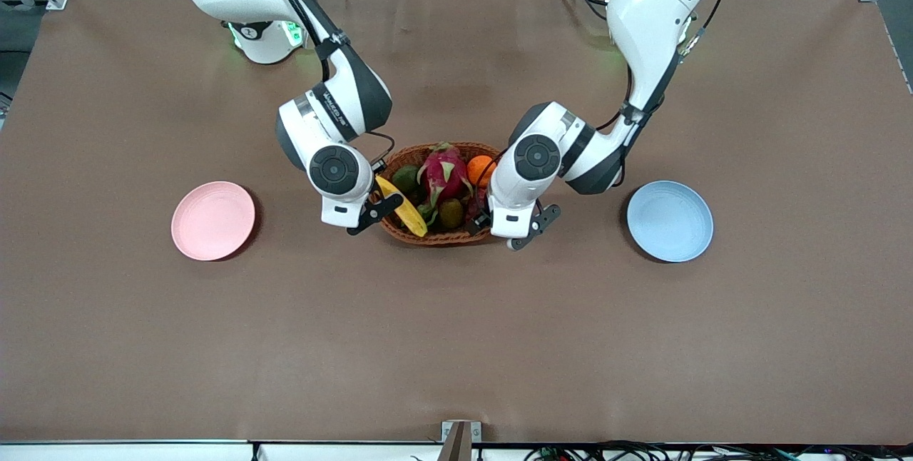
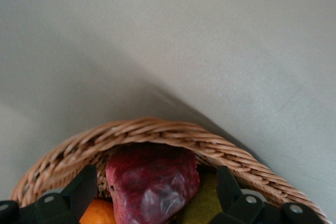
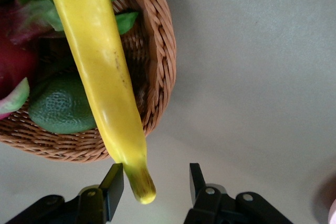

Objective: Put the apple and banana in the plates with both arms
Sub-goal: 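Lower the right gripper onto the banana while the left gripper reaches the apple, then close the right gripper on the banana while the left gripper grips the apple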

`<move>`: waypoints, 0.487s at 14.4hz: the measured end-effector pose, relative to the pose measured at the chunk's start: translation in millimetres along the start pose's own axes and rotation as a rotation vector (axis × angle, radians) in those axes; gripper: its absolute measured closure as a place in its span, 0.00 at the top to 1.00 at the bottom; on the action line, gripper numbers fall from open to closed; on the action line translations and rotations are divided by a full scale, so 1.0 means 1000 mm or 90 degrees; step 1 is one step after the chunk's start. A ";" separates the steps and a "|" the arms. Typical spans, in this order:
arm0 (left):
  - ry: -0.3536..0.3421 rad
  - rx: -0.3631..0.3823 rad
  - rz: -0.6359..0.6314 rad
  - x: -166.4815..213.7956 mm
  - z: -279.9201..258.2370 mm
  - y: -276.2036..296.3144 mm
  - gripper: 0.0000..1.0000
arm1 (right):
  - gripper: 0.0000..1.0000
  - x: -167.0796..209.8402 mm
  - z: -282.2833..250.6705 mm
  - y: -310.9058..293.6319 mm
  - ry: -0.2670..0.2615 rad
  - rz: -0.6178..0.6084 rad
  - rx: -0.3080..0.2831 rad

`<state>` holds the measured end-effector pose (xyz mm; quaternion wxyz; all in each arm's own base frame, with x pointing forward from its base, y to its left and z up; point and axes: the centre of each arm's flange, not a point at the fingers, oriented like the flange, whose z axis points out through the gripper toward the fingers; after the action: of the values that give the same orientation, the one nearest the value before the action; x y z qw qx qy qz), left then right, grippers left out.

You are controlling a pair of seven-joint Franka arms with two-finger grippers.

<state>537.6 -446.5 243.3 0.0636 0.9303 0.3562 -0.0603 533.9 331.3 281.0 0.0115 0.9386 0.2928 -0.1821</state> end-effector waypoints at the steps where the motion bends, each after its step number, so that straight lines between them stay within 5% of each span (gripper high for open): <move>1: -0.001 0.003 -0.006 -0.003 0.003 0.000 1.00 | 0.59 -0.001 0.001 0.000 -0.004 0.000 0.000; 7: -0.006 0.016 -0.011 -0.006 0.022 -0.003 1.00 | 0.51 -0.002 0.001 -0.001 -0.010 -0.001 0.001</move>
<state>529.6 -452.1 222.6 0.0527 0.9276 0.3632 -0.0699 531.4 331.5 280.5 0.0132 0.9368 0.2936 -0.1899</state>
